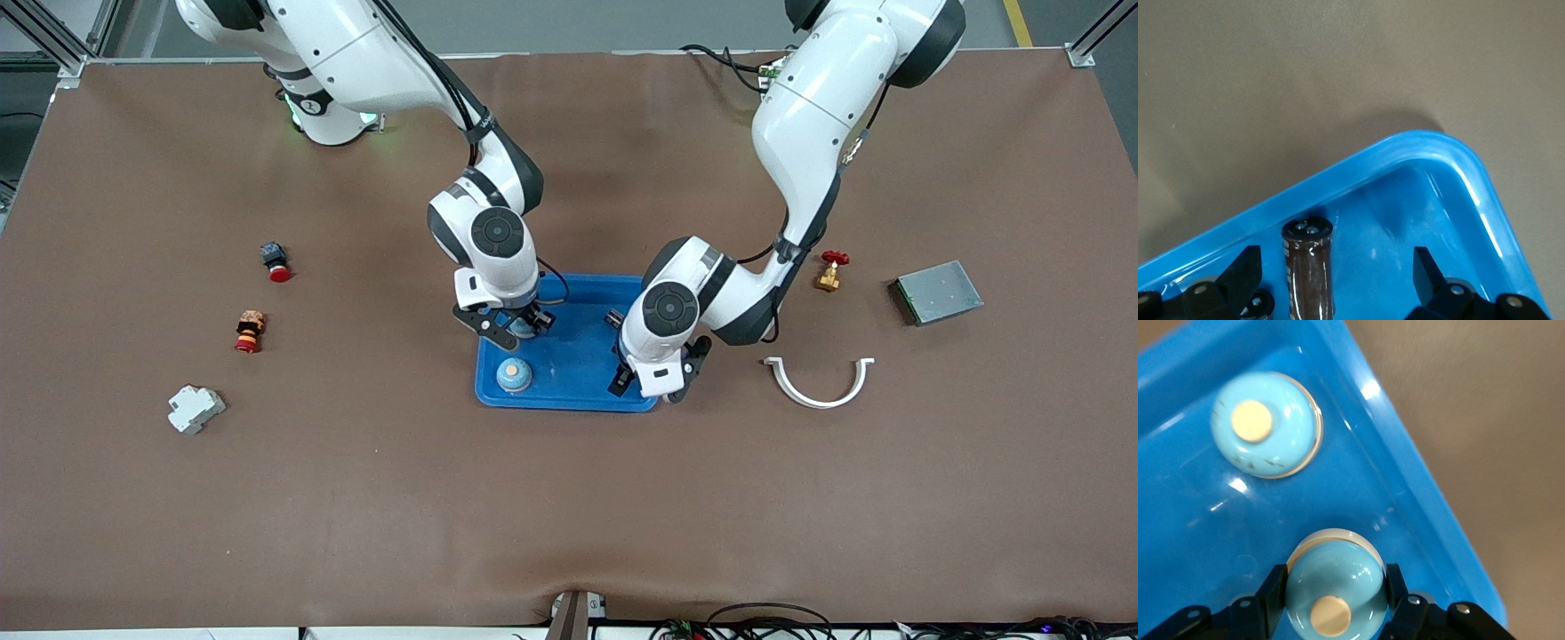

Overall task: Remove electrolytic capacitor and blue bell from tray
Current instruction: 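Lift the bell with the right gripper while the left gripper lifts the capacitor, then carry the bell toward the red buttons while the left gripper carries the capacitor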

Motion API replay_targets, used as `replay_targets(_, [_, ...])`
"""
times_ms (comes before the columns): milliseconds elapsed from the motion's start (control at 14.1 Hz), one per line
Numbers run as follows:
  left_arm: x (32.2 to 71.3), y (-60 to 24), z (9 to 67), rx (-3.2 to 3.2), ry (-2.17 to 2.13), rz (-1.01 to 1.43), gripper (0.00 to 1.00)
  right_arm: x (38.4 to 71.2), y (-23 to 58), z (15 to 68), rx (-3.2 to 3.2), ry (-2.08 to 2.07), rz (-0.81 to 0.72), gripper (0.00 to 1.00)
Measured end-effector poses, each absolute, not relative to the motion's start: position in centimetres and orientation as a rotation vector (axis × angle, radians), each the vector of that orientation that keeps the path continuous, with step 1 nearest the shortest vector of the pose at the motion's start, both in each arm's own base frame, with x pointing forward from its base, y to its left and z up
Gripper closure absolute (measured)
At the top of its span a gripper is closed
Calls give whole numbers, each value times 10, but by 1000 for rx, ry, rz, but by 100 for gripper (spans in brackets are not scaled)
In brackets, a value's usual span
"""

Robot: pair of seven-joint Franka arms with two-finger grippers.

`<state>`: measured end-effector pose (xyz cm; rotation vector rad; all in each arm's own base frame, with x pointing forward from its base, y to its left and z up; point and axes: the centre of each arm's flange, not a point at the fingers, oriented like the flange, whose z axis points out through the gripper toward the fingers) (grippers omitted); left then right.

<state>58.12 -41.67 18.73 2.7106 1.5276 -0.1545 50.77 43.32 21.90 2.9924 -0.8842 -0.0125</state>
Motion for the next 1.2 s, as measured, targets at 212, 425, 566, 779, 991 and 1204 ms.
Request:
replay_targets(212, [578, -421, 186, 2718, 1519, -156, 0, 529, 407, 255, 3019, -805, 2, 36])
replay_targets(425, [574, -424, 180, 2731, 1515, -154, 0, 541, 355, 275, 3038, -713, -4, 36])
replay_targets(566, [575, -422, 177, 2733, 1521, -150, 0, 534, 321, 278, 3040, -640, -28, 36])
replay_targets(779, [577, -420, 177, 2731, 1527, -144, 30, 514, 271, 272, 3067, -526, -27, 36])
replay_targets(991, [579, -421, 180, 2726, 1525, -138, 63, 495, 218, 260, 3088, -411, -28, 36])
replay_targets(1204, [579, -421, 180, 2726, 1524, -137, 65, 480, 163, 238, 3116, -312, 4, 36])
